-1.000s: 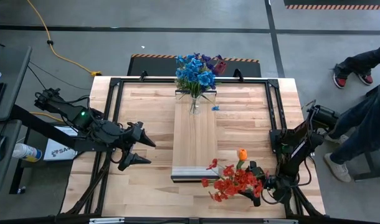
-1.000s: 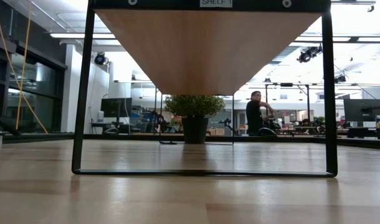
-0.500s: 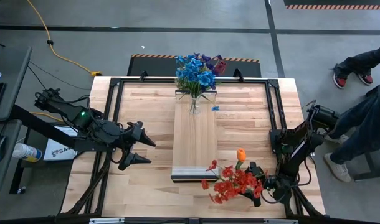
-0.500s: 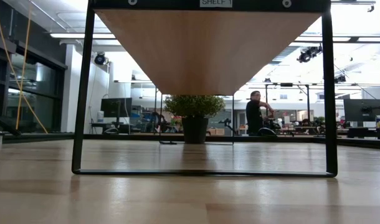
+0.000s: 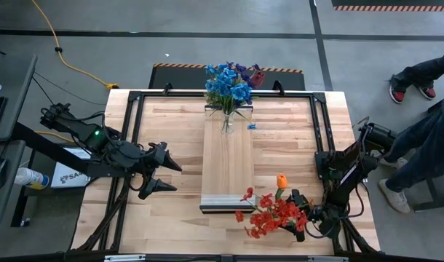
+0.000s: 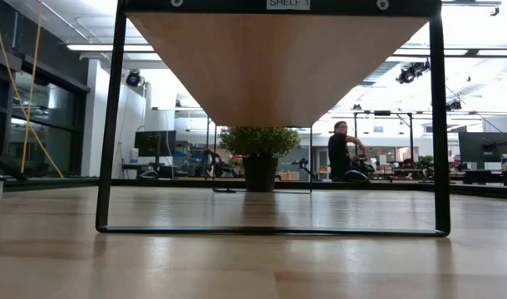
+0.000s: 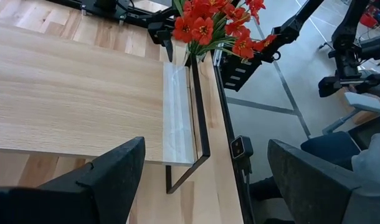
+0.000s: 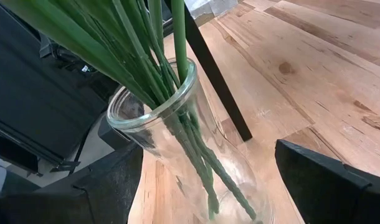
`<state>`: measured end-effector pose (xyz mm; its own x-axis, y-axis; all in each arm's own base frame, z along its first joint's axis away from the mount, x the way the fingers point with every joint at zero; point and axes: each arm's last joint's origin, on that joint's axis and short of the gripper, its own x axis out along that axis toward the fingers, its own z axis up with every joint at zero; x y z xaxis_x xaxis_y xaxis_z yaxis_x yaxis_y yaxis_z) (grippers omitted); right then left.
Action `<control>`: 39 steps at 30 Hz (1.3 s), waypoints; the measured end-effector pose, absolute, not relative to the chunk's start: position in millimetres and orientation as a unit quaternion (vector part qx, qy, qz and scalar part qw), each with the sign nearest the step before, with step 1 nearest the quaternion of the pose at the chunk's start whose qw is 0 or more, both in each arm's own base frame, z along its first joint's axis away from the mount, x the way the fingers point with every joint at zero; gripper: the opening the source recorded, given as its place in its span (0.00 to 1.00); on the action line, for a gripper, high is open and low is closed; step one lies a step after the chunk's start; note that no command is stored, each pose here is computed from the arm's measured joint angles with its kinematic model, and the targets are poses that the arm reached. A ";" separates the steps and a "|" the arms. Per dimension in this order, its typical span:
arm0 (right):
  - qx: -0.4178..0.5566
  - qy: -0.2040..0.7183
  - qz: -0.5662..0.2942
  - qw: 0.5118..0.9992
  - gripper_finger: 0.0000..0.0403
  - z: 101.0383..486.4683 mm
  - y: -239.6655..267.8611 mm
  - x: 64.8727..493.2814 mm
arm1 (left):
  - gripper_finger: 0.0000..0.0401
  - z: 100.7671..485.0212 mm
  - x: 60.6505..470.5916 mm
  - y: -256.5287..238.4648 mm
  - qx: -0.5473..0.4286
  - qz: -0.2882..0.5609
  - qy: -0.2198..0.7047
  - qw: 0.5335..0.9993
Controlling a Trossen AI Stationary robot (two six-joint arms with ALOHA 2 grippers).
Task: Pick and place flowers into a vace then onto a shelf
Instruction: Put the transparent vase on the shelf
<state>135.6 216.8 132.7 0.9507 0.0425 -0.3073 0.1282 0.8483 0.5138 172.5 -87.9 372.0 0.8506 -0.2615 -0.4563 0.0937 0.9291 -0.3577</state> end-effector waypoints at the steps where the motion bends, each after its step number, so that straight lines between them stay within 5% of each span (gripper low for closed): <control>1: 0.275 0.155 -0.023 0.949 0.87 132.8 216.8 135.6 | 0.92 372.0 172.4 -87.9 -0.163 -0.094 0.257 0.948; 26: 0.288 0.135 -0.028 0.948 0.87 135.8 217.8 136.8 | 0.92 372.0 172.7 -87.2 -0.161 -0.082 0.253 0.951; 39: 0.320 0.133 -0.017 0.938 0.87 107.8 229.8 142.4 | 0.92 372.1 173.1 -86.4 -0.157 -0.067 0.247 0.954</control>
<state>142.4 229.8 107.8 0.9640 0.0538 -0.2604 0.1168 0.7941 0.5965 173.1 -86.4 372.1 0.8688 -0.2053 -0.4506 0.0497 0.9416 -0.3331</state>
